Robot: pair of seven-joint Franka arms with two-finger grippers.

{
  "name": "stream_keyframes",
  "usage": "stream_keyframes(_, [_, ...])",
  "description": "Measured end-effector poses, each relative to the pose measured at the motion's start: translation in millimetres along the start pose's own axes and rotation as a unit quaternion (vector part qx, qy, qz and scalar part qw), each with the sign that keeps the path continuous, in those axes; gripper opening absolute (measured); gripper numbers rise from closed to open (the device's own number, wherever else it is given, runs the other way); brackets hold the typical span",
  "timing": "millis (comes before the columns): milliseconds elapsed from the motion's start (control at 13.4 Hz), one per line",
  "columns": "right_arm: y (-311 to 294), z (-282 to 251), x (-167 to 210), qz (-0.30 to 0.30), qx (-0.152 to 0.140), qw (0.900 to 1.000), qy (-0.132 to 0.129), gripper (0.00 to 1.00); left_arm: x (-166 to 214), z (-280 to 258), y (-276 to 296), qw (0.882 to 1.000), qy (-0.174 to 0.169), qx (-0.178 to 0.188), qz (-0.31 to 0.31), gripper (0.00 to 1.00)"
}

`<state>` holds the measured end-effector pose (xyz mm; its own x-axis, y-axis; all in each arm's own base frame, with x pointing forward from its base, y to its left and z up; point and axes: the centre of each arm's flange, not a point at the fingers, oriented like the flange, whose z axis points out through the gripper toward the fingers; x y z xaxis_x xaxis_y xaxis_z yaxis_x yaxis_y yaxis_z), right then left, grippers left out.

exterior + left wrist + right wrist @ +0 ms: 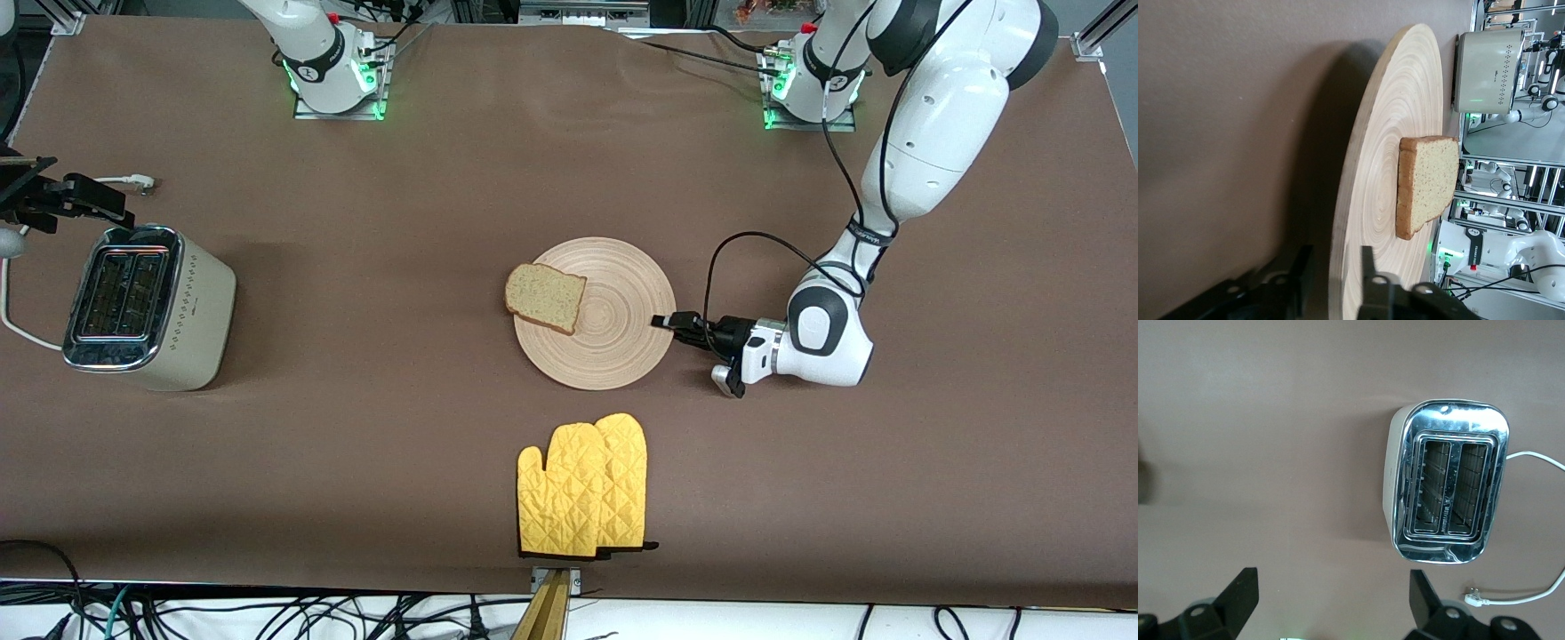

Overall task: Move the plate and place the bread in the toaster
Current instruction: 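Slide the wooden plate with the left gripper toward the table's middle, then release the plate and raise the left gripper while the right gripper reaches out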

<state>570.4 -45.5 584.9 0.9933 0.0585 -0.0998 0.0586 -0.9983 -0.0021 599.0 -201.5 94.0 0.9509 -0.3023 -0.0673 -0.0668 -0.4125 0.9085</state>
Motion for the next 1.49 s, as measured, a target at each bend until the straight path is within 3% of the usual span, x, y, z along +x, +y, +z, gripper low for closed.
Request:
stream_keyframes(223, [0,1,0,0.0,0.0,1.0,0.0,1.0,5,-26,12,1.0,-0.004,0.017,0.023,0.71])
stream_keyframes(447, [0,1,0,0.0,0.0,1.0,-0.001,1.0,4,-81,27,0.997,-0.043,0.061,0.038,1.0])
stream_keyframes(744, [0,1,1,0.0,0.0,1.0,0.0,1.0,9,-153,69,0.985,-0.1,0.136,0.033,1.0])
stream_keyframes(968, [0,7,4,-0.001,0.0,1.0,-0.005,1.0,9,-181,121,0.971,-0.112,0.213,-0.009,1.0])
stream_keyframes(1191, [-6,14,10,-0.006,0.001,1.0,-0.009,1.0,7,-206,191,0.943,-0.118,0.307,-0.051,1.0])
stream_keyframes(1489, [-7,15,11,-0.007,0.001,1.0,-0.009,1.0,-18,-229,318,0.878,-0.089,0.468,-0.049,1.0])
